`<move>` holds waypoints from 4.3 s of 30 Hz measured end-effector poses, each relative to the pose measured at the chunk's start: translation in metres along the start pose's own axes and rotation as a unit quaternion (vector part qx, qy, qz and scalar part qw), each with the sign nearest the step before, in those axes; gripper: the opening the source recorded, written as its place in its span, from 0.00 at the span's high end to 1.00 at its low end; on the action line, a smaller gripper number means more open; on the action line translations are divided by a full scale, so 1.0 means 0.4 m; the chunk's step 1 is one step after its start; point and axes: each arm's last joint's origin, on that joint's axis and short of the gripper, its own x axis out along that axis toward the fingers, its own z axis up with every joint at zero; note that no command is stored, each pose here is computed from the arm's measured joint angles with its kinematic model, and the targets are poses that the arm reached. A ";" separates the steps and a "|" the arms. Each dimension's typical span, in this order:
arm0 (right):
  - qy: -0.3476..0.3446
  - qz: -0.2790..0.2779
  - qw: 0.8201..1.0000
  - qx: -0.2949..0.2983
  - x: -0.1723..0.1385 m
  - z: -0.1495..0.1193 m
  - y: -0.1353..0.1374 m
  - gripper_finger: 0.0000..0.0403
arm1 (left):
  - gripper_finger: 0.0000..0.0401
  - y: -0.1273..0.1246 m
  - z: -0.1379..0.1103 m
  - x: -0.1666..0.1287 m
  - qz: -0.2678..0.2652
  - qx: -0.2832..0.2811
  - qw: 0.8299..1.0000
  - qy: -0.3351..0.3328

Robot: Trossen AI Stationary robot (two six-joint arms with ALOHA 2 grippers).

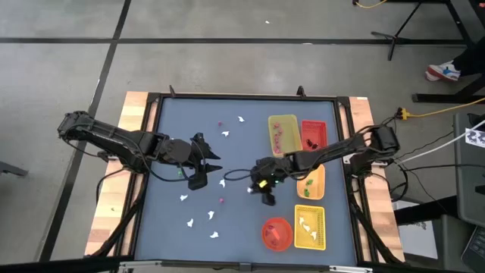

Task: Sort Halloween decoration
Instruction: Put the white ghost toy into the yellow box

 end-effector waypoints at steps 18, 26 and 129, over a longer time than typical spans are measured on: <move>0.354 0.200 0.898 0.168 -0.108 -0.141 0.139 0.86 | 0.63 -0.001 0.002 0.000 -0.001 -0.001 1.000 -0.004; 0.398 0.171 0.892 0.126 -0.109 -0.185 0.204 0.86 | 0.63 -0.001 0.002 0.000 -0.002 -0.001 1.000 -0.005; 0.396 0.083 0.909 0.103 -0.107 -0.205 0.223 0.45 | 0.63 -0.372 -0.475 0.012 0.027 0.036 0.959 0.279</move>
